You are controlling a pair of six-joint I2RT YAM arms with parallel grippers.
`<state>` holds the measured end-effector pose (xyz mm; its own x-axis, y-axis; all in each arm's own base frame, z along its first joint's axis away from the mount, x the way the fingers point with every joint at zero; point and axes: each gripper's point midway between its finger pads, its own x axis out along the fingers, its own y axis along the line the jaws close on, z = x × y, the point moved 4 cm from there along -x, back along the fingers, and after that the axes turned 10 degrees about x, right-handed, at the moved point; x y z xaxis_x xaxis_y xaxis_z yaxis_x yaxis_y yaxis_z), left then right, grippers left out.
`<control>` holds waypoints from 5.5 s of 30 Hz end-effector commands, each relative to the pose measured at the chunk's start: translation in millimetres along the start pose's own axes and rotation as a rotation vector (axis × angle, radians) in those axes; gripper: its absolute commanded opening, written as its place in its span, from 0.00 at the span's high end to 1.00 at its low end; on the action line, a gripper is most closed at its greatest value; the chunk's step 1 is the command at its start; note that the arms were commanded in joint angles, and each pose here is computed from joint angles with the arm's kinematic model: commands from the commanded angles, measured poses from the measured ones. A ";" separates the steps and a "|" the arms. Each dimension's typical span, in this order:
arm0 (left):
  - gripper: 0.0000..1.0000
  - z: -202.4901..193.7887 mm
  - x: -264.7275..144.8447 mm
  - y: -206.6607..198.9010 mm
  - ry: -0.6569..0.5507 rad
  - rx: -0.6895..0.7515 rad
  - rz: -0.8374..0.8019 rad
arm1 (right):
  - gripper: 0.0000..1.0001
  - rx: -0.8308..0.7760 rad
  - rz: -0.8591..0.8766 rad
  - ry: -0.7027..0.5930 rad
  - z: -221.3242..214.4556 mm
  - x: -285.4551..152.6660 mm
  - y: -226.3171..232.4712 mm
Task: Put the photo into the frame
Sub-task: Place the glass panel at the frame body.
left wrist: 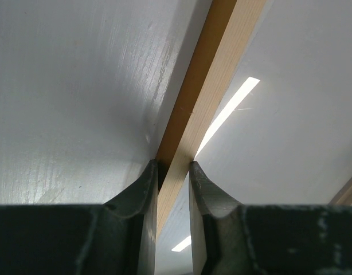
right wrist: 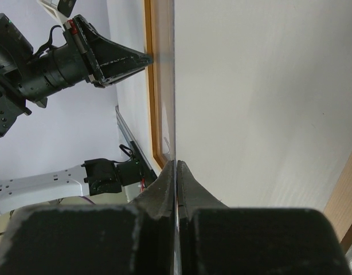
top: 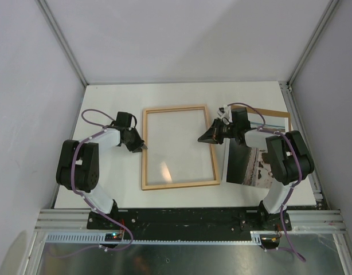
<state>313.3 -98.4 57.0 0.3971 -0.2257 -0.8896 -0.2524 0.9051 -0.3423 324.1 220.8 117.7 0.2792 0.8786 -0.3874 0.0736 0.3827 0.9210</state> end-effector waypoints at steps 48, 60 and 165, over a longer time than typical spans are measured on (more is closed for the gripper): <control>0.46 19.6 -18.7 -9.1 -0.090 0.155 -0.035 | 1.00 0.011 0.054 0.132 -4.3 16.1 3.5; 0.71 22.7 -24.6 24.7 -0.102 0.107 0.114 | 1.00 0.001 0.054 0.121 -2.4 14.3 4.8; 0.75 -6.3 7.5 38.0 0.049 0.112 0.168 | 1.00 -0.072 0.212 0.014 -3.5 -6.2 80.5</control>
<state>321.9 -76.1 64.8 0.4275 -0.1485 -0.8917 -0.1871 0.9505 -0.2479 326.4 247.3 174.4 0.2771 0.9279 -0.2495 0.0150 0.2554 0.9667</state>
